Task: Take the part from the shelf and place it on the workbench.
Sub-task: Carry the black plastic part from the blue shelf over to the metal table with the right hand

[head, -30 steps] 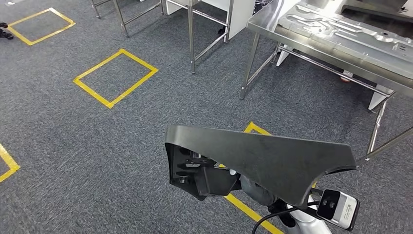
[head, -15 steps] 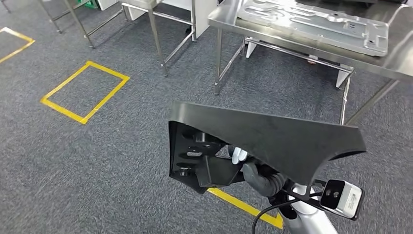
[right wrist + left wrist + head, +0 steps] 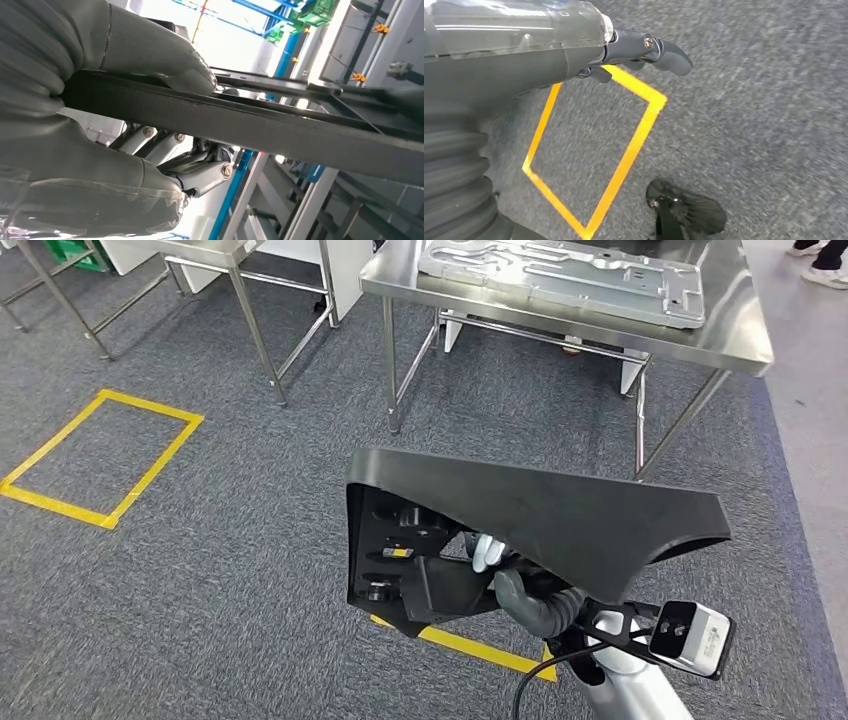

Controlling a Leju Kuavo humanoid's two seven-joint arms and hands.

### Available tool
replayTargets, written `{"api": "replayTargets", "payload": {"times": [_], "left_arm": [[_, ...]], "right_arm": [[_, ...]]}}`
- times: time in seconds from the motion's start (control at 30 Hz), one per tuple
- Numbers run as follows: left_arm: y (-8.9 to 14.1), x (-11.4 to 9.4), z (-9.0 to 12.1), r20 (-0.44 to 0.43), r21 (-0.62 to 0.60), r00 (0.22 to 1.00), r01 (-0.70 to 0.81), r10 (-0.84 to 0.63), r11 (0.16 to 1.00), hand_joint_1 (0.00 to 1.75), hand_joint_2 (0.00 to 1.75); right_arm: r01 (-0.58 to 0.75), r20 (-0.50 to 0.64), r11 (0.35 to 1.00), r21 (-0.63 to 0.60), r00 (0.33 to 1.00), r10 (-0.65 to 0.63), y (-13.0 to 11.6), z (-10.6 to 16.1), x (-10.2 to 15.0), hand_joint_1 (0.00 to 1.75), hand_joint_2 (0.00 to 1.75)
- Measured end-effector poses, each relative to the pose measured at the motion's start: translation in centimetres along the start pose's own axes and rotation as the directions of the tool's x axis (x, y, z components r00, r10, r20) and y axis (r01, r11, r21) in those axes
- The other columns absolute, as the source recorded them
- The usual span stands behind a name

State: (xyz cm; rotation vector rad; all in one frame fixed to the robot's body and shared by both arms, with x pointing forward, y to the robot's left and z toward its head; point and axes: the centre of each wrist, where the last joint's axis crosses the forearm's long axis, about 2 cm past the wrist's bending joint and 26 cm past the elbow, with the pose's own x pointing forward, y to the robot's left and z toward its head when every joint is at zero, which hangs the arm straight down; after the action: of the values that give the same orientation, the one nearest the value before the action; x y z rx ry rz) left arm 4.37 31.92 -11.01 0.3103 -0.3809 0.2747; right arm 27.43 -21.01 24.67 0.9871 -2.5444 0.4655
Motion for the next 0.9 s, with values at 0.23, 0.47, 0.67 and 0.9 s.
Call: {"api": "replayTargets", "payload": {"times": [0.23, 0.47, 0.67, 0.9], "left_arm": [[-0.03, -0.14, 0.05, 0.005, -0.007, 1.000, -0.008, 0.008, 1.000, 0.00, 1.75], [-0.13, 0.13, -0.02, 0.018, -0.014, 0.999, -0.031, 0.031, 0.999, 0.00, 1.75], [-0.08, -0.24, 0.08, 0.012, -0.026, 0.999, -0.030, 0.030, 0.999, 0.00, 1.75], [0.01, -0.13, 0.02, 0.013, -0.036, 1.000, -0.025, 0.026, 0.999, 0.00, 1.75]], "right_arm": [[0.002, -0.014, 1.000, -0.003, 1.000, -0.002, 0.00, 0.49, -0.13, 1.73, 1.75], [-0.001, -0.014, 1.000, 0.010, 1.000, 0.001, -0.08, 0.44, -0.21, 1.73, 1.75], [-0.008, -0.019, 1.000, 0.015, 1.000, 0.008, 0.00, 0.39, -0.35, 1.73, 1.75], [-0.034, -0.021, 0.999, 0.017, 0.999, 0.034, 0.05, 0.51, -0.38, 1.73, 1.75]]}}
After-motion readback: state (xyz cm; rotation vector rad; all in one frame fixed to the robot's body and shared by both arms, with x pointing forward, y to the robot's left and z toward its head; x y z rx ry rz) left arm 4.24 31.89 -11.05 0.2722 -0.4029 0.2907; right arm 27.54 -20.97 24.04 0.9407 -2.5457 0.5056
